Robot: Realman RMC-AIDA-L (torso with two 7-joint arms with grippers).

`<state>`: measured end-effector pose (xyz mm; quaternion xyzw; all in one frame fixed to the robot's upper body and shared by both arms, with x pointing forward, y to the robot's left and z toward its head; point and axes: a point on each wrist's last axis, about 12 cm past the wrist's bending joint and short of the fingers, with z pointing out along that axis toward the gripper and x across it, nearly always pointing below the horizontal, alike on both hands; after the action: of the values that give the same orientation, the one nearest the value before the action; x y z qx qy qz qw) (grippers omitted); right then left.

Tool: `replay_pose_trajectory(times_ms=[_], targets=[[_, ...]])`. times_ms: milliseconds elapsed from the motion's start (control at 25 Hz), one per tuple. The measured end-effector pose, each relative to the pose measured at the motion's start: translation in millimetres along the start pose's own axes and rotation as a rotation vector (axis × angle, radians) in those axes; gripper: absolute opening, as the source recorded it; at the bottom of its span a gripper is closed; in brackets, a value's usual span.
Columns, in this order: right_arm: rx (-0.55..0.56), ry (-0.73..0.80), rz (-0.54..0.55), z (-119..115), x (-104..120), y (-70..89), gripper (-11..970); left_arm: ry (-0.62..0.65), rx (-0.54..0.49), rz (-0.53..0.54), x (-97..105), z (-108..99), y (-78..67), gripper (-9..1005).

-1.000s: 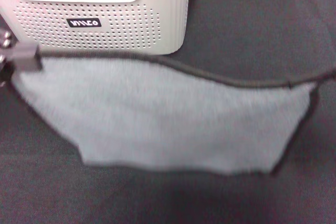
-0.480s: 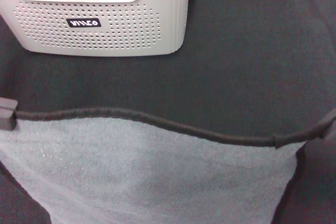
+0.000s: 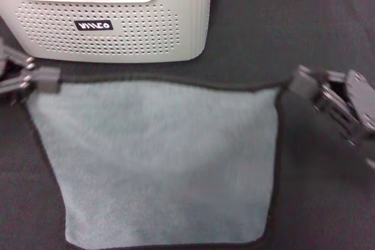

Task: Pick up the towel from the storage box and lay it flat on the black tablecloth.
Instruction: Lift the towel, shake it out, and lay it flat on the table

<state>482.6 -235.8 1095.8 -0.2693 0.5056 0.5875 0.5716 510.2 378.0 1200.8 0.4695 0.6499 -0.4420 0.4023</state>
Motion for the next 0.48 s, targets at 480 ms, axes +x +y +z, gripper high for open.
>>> replay_pose_trajectory(times_ms=[480], targets=[[0.251,0.187,-0.154,27.0,-0.2,-65.0,9,0.112,-0.175,-0.008,0.2,49.5,50.5,27]])
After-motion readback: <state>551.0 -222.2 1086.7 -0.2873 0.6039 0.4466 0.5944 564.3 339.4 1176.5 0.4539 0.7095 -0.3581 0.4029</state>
